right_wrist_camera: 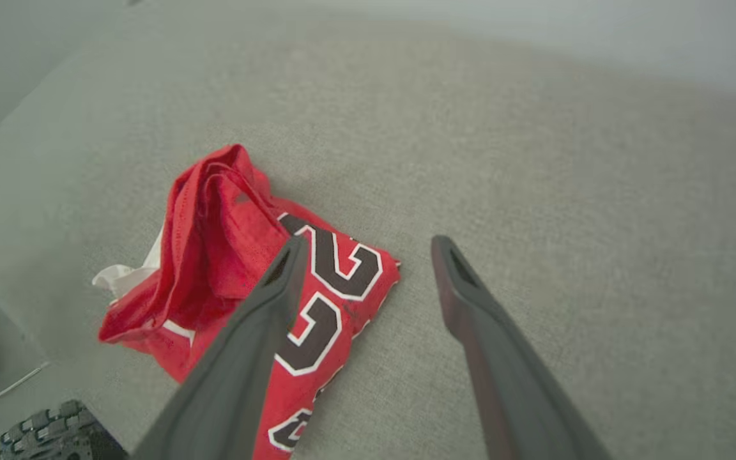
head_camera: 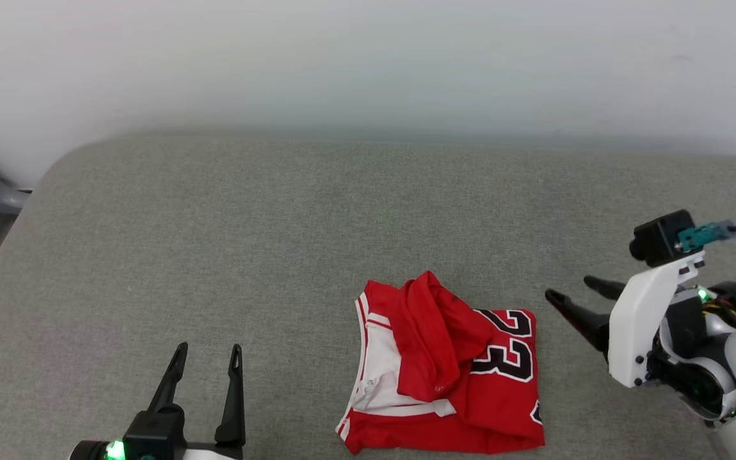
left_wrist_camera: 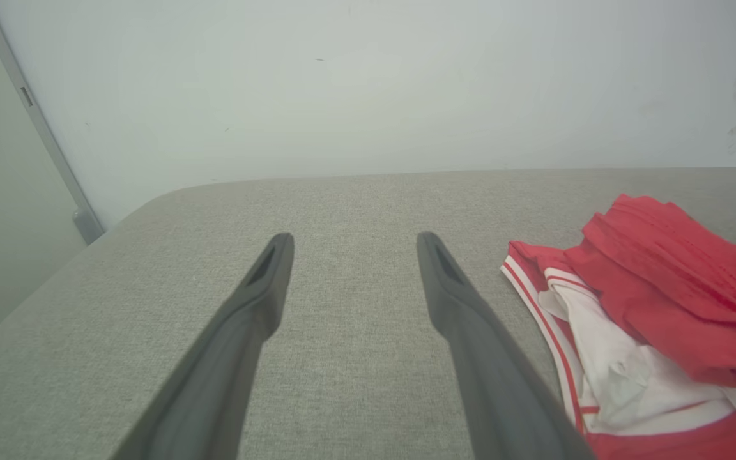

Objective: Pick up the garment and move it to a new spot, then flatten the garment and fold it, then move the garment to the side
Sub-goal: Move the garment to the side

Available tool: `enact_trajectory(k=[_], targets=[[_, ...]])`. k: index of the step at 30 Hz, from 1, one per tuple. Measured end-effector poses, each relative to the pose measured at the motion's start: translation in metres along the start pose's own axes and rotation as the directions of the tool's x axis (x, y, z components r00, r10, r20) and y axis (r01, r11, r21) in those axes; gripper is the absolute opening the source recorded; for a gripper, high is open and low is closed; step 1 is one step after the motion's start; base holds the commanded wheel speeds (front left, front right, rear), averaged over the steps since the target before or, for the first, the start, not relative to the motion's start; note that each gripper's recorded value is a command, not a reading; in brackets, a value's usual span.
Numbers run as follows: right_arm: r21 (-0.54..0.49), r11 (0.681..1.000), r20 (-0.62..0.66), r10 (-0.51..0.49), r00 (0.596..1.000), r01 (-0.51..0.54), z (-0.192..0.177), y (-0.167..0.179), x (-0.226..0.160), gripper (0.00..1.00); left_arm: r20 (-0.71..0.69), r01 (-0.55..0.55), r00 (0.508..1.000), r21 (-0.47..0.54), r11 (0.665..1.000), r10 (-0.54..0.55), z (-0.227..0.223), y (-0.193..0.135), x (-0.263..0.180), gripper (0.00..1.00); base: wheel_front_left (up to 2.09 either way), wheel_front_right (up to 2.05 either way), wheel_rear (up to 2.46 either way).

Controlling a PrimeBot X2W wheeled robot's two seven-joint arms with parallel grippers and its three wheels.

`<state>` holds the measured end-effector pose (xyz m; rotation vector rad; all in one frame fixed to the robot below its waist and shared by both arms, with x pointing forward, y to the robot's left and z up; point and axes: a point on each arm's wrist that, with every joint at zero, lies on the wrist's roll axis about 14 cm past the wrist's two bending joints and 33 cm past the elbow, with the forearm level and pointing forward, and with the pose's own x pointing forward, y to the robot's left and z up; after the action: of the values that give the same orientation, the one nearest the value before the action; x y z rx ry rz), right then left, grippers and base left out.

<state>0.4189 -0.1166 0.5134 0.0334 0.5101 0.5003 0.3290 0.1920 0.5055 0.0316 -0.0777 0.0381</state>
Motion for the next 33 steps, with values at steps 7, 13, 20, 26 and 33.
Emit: enact_trajectory(k=[7, 13, 20, 26, 33], targets=[[0.07, 0.997, -0.249, 0.059, 0.967, -0.043, -0.065, 0.008, 0.023, 1.0, -0.013, -0.009, 1.0, -0.01, 1.0, 0.009, -0.004, 0.001, 0.007, 1.0, 0.0, 0.0, 0.0], [0.142, 0.989, -0.341, 0.092, 0.935, -0.045, -0.104, 0.013, 0.044, 1.0, -0.026, -0.018, 0.999, -0.009, 1.0, 0.018, -0.009, 0.005, 0.017, 1.0, 0.0, 0.0, 0.0], [0.171, 0.983, -0.424, 0.13, 0.896, -0.062, -0.141, 0.025, 0.056, 1.0, -0.047, -0.037, 0.998, -0.004, 0.999, 0.037, -0.015, 0.012, 0.021, 1.0, 0.0, 0.0, 0.0], [0.163, 0.984, -0.432, 0.14, 0.891, -0.075, -0.151, 0.03, 0.061, 1.0, -0.055, -0.041, 0.998, -0.004, 0.999, 0.041, -0.018, 0.013, 0.022, 1.0, 0.0, 0.0, 0.0], [0.124, 0.984, -0.357, 0.165, 0.919, -0.128, -0.139, 0.044, 0.069, 0.0, -0.051, -0.045, 0.998, -0.006, 0.999, 0.045, -0.017, 0.014, 0.023, 1.0, 0.0, 0.0, 0.0]])
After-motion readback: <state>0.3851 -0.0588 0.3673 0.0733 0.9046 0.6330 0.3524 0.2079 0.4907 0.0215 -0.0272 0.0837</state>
